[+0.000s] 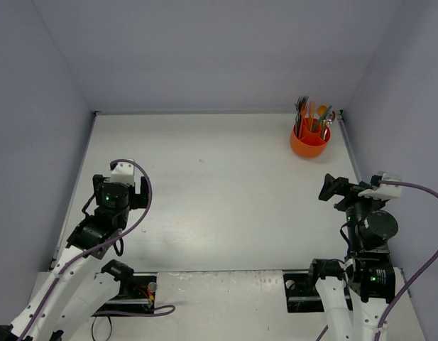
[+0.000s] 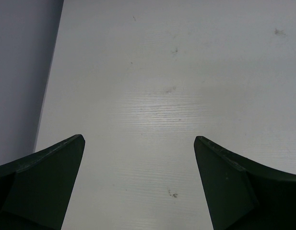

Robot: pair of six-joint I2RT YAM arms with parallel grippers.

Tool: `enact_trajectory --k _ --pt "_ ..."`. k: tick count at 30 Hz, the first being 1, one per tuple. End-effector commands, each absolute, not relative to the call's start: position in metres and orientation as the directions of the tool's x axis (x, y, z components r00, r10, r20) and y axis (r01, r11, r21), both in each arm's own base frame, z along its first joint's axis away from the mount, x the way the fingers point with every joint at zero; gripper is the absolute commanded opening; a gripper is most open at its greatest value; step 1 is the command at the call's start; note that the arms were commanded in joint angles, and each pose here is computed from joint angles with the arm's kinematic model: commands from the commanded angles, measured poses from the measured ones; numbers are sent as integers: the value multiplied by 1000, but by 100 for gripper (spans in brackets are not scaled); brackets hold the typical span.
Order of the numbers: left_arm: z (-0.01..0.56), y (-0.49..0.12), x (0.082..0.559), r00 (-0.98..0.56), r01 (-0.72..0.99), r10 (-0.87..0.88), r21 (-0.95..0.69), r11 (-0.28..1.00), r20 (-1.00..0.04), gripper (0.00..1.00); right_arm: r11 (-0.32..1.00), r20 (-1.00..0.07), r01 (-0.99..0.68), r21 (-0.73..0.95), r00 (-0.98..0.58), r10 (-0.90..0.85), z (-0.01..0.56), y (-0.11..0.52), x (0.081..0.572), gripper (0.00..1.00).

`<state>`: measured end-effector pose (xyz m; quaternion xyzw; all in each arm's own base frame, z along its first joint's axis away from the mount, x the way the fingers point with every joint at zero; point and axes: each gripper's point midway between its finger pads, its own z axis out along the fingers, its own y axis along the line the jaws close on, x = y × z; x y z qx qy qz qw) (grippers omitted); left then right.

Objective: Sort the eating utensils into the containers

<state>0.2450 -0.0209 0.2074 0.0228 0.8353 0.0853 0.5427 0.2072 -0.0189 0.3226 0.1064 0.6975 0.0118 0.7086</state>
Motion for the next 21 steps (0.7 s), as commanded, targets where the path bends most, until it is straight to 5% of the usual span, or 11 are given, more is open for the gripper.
enact_trajectory --k 1,21 --pt "222 -22 255 -363 -73 122 159 985 -924 97 972 -982 145 186 38 182 323 -20 212 100" --pt "213 -21 260 -398 -73 150 194 978 -905 97 981 -983 74 179 -22 181 314 -2 222 100"
